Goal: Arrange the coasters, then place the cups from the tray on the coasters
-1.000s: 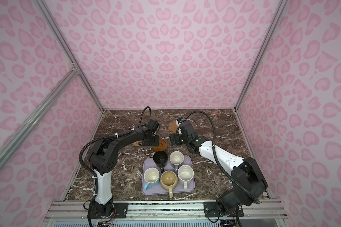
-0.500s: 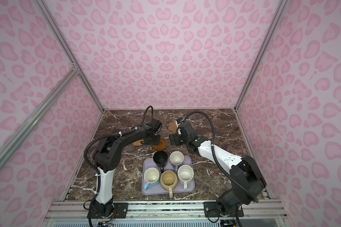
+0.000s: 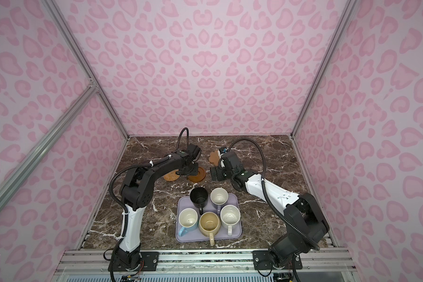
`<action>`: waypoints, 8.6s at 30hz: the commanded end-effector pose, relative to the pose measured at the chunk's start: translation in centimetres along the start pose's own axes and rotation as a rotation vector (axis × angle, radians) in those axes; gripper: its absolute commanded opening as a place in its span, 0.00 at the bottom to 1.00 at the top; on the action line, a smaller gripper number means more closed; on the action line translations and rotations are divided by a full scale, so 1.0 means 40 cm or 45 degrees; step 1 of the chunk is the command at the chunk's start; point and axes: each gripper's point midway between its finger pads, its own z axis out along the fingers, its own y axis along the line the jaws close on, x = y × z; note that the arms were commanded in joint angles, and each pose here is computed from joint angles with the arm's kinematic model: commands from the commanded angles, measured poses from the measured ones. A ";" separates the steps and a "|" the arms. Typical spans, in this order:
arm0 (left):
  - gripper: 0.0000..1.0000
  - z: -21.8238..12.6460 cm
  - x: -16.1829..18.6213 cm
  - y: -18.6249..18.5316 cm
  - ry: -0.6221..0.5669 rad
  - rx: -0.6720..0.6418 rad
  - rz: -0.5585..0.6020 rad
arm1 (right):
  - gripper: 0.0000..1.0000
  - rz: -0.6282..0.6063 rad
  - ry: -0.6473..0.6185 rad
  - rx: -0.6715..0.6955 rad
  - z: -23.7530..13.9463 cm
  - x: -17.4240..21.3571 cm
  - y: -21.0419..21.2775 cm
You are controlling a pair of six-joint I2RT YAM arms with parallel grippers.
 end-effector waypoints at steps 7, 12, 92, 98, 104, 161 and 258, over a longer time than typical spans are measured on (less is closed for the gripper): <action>0.44 0.009 -0.029 0.042 -0.032 -0.097 -0.004 | 1.00 0.002 0.008 0.008 0.014 -0.002 -0.002; 0.46 0.006 -0.031 0.032 -0.039 -0.065 -0.003 | 1.00 0.003 0.001 0.003 0.016 -0.007 0.000; 0.95 -0.142 -0.193 -0.242 -0.265 0.809 -0.232 | 0.44 0.182 0.524 -0.227 0.414 0.047 -0.212; 0.80 -0.098 -0.185 -0.259 -0.197 0.808 -0.222 | 0.42 0.217 0.475 -0.267 0.367 0.038 -0.189; 0.70 -0.094 -0.183 -0.264 -0.194 0.788 -0.205 | 0.49 0.237 0.364 -0.031 0.370 -0.013 -0.283; 0.70 -0.235 -0.085 -0.081 -0.350 0.631 -0.250 | 0.39 -0.303 0.690 0.011 0.479 0.124 -0.187; 0.97 -0.556 -0.024 -0.305 -0.440 0.913 -0.049 | 0.70 0.496 0.363 0.589 0.016 0.195 -0.532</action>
